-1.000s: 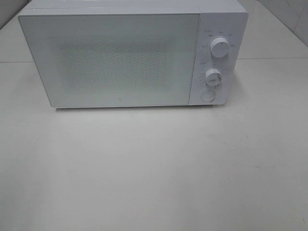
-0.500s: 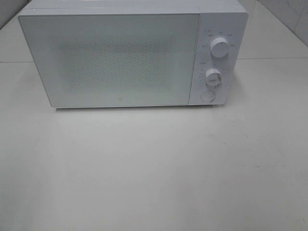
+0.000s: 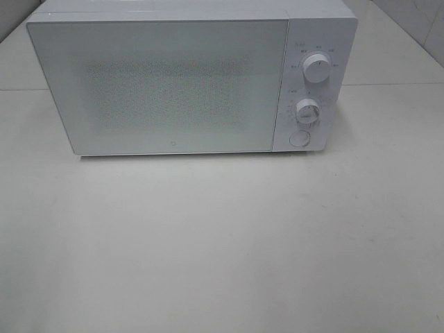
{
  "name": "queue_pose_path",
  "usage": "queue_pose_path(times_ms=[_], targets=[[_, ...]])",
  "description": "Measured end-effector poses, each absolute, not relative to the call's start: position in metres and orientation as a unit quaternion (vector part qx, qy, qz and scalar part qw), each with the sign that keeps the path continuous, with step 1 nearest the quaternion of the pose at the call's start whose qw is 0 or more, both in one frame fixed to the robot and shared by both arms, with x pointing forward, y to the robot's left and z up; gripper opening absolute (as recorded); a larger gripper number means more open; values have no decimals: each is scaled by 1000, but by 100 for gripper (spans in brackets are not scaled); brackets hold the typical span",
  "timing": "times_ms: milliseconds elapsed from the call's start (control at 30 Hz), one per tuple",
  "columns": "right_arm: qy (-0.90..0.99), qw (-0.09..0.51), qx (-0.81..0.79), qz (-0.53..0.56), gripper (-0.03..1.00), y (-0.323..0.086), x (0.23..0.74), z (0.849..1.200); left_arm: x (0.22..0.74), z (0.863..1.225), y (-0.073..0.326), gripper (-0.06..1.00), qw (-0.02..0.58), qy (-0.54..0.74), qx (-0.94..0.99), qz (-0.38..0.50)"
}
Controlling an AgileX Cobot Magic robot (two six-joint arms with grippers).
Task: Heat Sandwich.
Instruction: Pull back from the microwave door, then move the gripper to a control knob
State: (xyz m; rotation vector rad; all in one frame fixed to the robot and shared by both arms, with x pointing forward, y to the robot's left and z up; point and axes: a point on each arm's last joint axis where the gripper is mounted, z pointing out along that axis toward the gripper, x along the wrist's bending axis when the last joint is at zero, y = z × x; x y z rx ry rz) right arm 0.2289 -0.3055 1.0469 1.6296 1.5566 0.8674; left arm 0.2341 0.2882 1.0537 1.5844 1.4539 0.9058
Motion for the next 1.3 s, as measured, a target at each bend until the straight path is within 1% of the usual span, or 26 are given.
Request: queue_pose_path(times_ms=[133,267,333,600,1300], targets=[[605,352,633,332,76,-305,231,1048,234,1054,288,99,393,573,624,357],[605,352,632,332,76,-305,238,1057,234,1054,288,99,393,573,624,357],[603,357,628,338,76,-305,245,1065,234,1054,288,99,393,573,624,357],[606,358,624,340,76,-303,273,1074,234,1054,288,99,393,573,624,357],[621,342,624,329,76,-299,342,1073,234,1054,288,99,393,573,624,357]])
